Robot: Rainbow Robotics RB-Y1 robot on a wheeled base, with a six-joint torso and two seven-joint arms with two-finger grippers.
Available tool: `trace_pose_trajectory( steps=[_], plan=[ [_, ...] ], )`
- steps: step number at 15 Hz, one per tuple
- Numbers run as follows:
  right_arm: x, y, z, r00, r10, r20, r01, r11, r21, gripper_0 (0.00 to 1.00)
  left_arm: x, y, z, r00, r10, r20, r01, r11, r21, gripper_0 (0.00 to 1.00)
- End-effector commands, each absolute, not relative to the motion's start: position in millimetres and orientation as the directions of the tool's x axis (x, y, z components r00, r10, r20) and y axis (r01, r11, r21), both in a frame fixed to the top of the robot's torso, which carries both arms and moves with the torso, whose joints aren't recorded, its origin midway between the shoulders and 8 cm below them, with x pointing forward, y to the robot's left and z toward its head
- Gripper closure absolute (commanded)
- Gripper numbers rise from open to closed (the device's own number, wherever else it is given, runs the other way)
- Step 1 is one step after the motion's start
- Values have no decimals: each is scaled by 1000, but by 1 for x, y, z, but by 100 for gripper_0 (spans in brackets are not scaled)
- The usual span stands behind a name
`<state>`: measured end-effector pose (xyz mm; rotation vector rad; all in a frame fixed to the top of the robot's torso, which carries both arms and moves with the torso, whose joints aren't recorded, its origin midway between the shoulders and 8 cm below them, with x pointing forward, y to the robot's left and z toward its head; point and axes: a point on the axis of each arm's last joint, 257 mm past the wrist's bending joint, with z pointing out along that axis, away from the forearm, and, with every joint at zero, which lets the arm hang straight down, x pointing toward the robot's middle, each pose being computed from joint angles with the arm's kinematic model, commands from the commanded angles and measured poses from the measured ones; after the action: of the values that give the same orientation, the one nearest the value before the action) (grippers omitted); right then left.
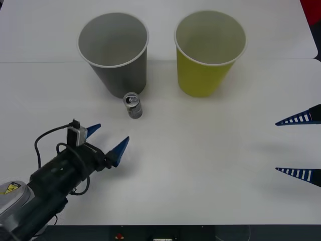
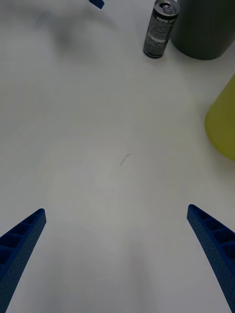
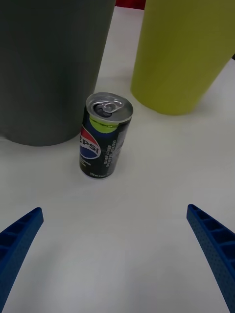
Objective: Put the can into the green bin and the plastic bottle into the gray bin
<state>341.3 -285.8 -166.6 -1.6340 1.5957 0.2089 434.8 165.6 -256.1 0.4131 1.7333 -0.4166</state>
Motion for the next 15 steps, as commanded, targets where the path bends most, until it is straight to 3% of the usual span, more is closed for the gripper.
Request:
trace_pose_trajectory(
  steps=[1, 7, 15],
  plan=[
    [341, -286, -167, 182, -755, -630, -892, 143, -429, 0, 450, 162, -262, -188, 60, -980, 425, 905, -26, 0],
    [341, -286, -167, 182, -755, -630, -892, 143, -429, 0, 510, 134, -268, -142, 82, -986, 388, 922, 21, 0],
    [341, -286, -167, 182, -755, -630, -892, 143, -429, 0, 526, 119, -264, -131, 68, -989, 383, 924, 13, 0]
  ],
)
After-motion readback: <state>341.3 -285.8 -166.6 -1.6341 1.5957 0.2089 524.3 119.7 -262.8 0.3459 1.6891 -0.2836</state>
